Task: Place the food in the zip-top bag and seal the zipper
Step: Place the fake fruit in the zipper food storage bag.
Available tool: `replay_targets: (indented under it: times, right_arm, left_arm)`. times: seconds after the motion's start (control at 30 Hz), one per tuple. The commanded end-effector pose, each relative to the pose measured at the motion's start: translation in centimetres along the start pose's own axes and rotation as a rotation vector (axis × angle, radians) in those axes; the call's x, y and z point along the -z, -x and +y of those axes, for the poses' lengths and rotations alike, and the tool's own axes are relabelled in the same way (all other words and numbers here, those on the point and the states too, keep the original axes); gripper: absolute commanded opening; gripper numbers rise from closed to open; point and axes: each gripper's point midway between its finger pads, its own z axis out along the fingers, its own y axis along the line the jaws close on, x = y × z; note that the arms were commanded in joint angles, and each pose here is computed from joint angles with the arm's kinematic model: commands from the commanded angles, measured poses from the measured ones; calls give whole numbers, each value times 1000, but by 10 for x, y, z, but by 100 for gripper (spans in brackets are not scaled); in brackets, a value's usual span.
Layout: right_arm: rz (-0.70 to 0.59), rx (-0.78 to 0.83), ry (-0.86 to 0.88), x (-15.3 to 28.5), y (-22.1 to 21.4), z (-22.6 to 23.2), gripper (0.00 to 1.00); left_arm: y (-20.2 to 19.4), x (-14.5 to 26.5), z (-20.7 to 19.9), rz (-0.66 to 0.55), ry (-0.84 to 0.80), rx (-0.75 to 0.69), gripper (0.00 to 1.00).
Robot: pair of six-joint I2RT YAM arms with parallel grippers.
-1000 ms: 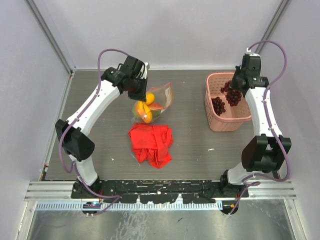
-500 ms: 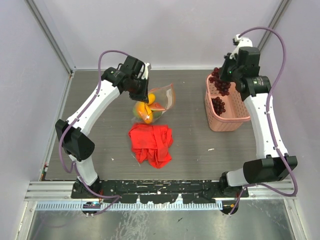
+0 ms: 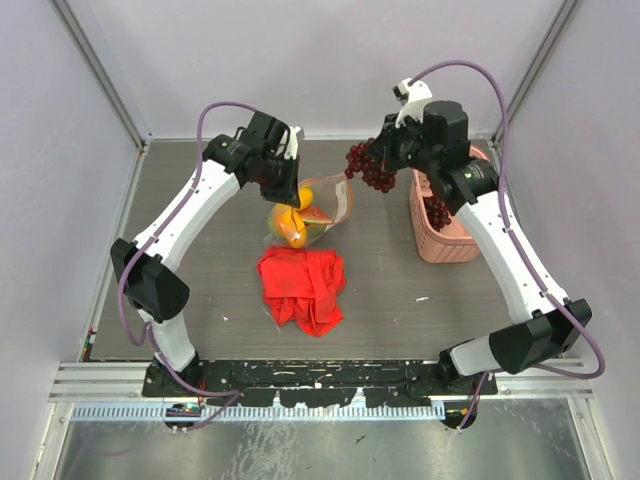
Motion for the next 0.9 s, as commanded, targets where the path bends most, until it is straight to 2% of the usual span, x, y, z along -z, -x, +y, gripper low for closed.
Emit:
replay_targets:
  times: [0.0, 0.3, 0.47, 0.87]
  right_arm:
    - [-179, 46, 176, 14, 44, 46, 1]
    - [-168, 51, 345, -2, 22, 89, 1]
    - [-139, 25, 422, -18, -12, 102, 1]
    - [-31, -28, 453, -30, -70, 104, 1]
  left_arm:
    - [15, 8, -11, -57, -54, -3, 0]
    - [15, 8, -17, -55, -89, 7, 0]
    - [15, 9, -22, -56, -115, 16, 0]
    - [16, 12, -24, -62, -122, 14, 0]
